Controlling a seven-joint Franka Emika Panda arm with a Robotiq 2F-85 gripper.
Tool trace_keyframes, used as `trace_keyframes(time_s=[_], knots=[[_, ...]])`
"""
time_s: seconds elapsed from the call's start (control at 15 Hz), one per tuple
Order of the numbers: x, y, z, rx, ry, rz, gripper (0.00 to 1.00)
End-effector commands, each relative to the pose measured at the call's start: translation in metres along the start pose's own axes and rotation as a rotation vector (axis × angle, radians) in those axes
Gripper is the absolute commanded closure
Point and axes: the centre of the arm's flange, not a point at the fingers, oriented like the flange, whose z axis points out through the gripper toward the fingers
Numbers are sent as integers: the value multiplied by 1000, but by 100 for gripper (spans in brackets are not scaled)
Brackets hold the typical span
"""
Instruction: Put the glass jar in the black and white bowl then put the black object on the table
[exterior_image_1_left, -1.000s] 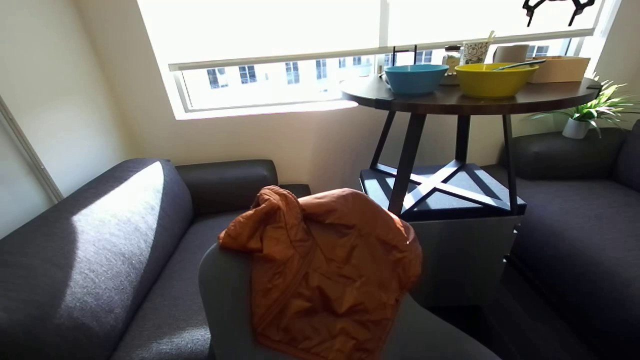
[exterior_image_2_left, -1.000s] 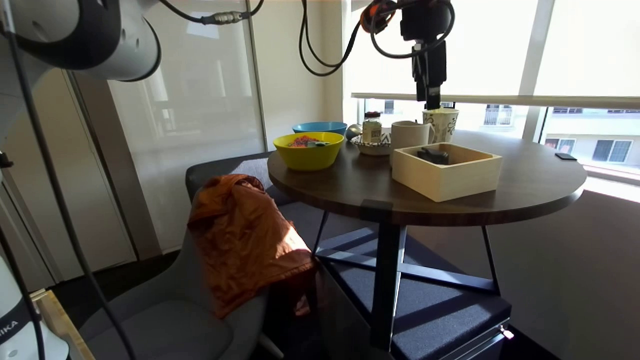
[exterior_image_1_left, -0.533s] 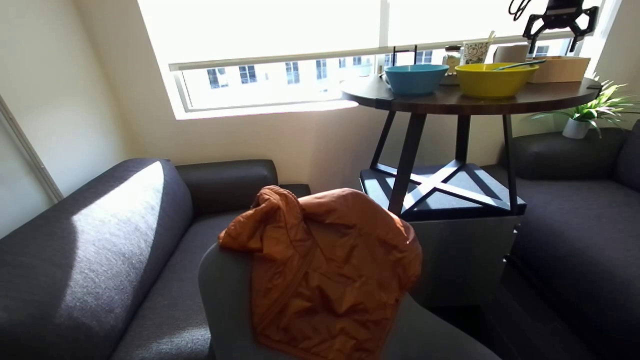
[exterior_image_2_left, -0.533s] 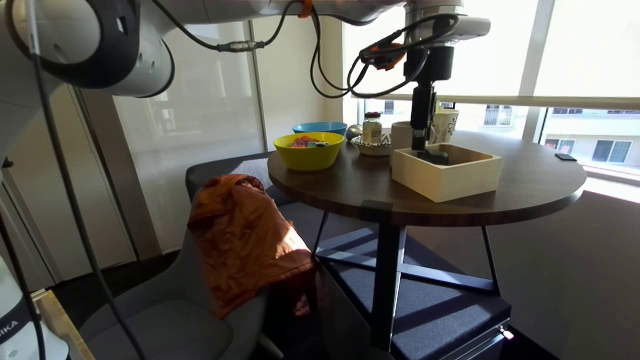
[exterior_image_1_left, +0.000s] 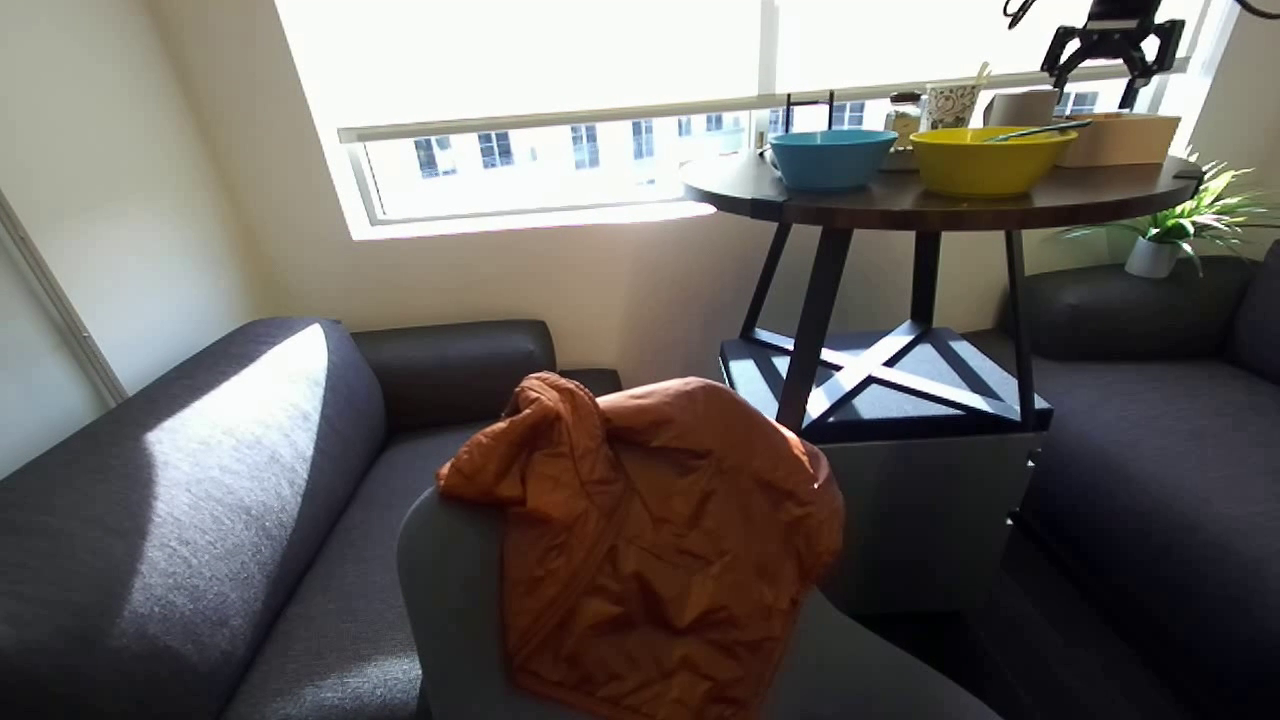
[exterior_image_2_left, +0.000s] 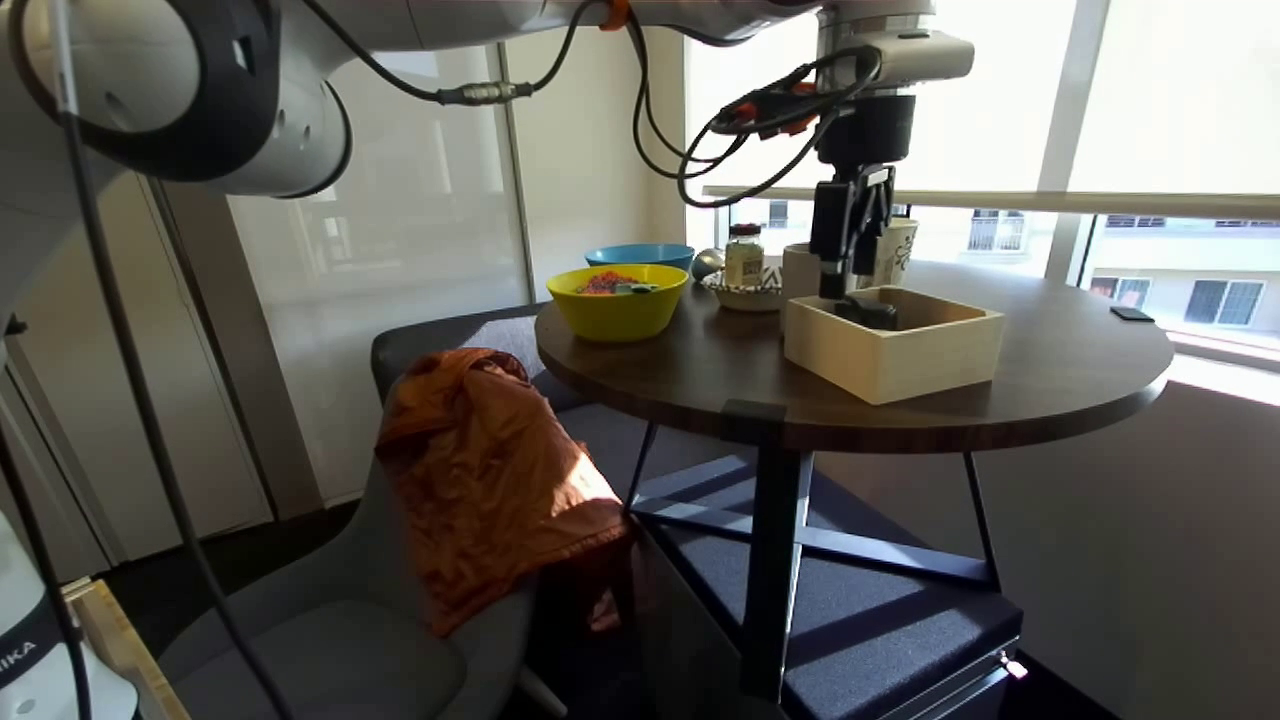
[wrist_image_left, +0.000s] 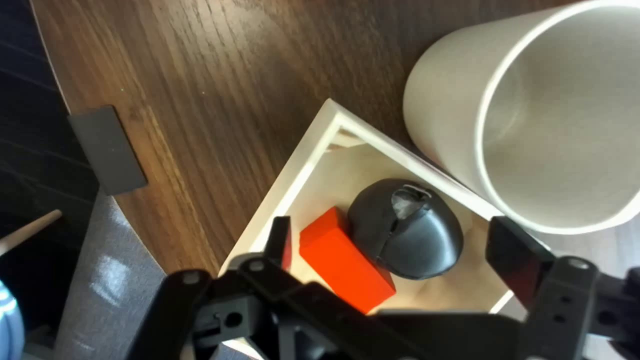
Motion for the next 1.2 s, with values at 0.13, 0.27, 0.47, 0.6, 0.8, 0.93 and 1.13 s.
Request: trace_keyframes(time_s=[0.13, 0.27, 0.47, 0.6, 0.8, 0.93, 1.13], knots=[[14, -20, 17, 23, -4, 76, 1], [17, -21, 27, 10, -5, 94, 14], [19, -22, 26, 13, -3, 120, 43], [22, -20, 23, 15, -3, 138, 58], [28, -14, 4, 45, 4, 154, 56], [34, -10, -7, 59, 20, 164, 85], [39, -3, -19, 70, 29, 171, 54]])
